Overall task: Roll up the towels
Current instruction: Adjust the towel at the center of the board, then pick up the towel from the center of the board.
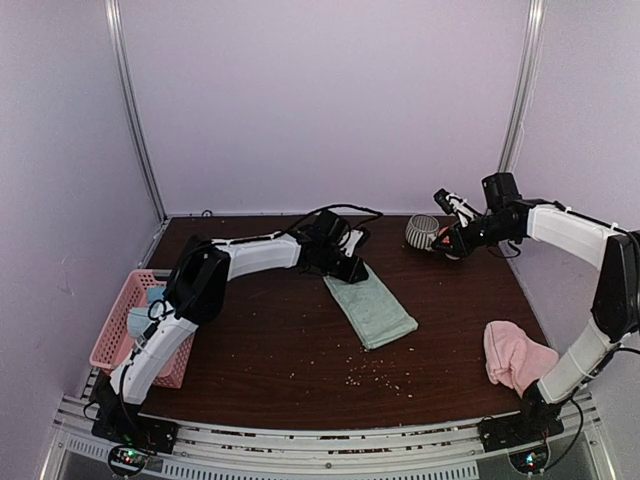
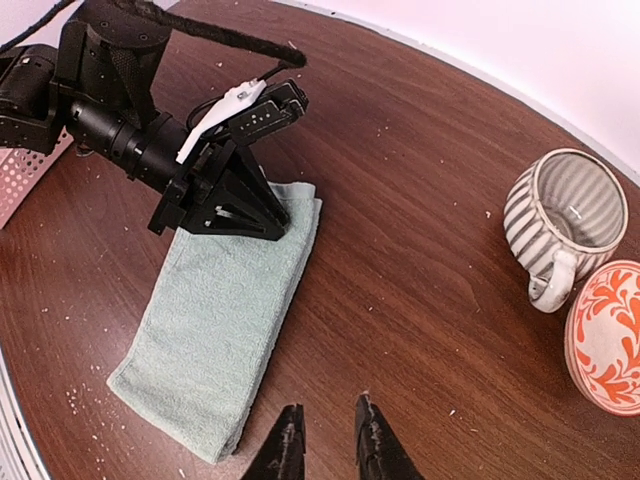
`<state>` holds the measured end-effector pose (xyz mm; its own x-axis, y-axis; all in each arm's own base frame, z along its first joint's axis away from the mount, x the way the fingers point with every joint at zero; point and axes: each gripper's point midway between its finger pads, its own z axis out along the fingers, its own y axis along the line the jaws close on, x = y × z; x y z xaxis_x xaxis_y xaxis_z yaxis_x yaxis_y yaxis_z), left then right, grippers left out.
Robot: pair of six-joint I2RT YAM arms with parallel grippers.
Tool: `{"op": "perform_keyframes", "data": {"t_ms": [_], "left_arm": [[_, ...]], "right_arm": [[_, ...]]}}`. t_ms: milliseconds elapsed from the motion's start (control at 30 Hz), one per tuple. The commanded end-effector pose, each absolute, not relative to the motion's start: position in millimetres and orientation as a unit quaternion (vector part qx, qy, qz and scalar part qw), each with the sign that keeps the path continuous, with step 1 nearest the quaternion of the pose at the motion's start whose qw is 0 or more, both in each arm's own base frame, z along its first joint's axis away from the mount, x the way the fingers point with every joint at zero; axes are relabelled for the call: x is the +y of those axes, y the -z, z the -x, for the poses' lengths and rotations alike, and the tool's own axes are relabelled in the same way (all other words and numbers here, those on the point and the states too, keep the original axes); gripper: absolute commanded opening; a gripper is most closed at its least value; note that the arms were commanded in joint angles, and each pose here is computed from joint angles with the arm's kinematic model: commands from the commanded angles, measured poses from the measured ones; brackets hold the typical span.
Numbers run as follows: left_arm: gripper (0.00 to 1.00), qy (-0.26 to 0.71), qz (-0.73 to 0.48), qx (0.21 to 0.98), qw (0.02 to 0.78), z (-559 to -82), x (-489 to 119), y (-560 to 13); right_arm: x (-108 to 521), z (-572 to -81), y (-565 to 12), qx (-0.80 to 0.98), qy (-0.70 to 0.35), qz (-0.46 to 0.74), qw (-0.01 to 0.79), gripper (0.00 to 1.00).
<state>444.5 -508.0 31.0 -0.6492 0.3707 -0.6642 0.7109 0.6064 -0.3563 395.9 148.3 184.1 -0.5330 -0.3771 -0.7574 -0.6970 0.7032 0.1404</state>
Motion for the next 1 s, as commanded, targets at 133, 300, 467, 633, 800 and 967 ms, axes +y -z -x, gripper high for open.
{"op": "perform_keyframes", "data": {"t_ms": [133, 300, 467, 633, 800, 967], "left_arm": [[0.35, 0.335, -0.302, 0.813, 0.368, -444, -483, -159], [0.45, 0.312, -0.289, 0.819, 0.385, -417, -442, -198], [0.44, 0.297, -0.285, 0.838, 0.358, -371, -403, -180], [0.43, 0.248, -0.286, 0.86, 0.342, -335, -369, -148], [0.43, 0.235, -0.325, 0.854, 0.331, -289, -368, -142], [0.43, 0.216, -0.353, 0.848, 0.332, -268, -367, -137]], "right_arm": [[160, -377, -144, 0.864, -0.192, 0.359, 0.298, 0.15], [156, -355, -95, 0.867, -0.144, 0.419, 0.228, 0.15], [138, -335, -43, 0.874, -0.093, 0.448, 0.165, 0.15], [163, -315, -23, 0.86, -0.094, 0.481, 0.141, 0.15], [202, -287, -19, 0.829, -0.111, 0.536, 0.119, 0.15], [221, -262, -17, 0.811, -0.129, 0.562, 0.101, 0.15]]}}
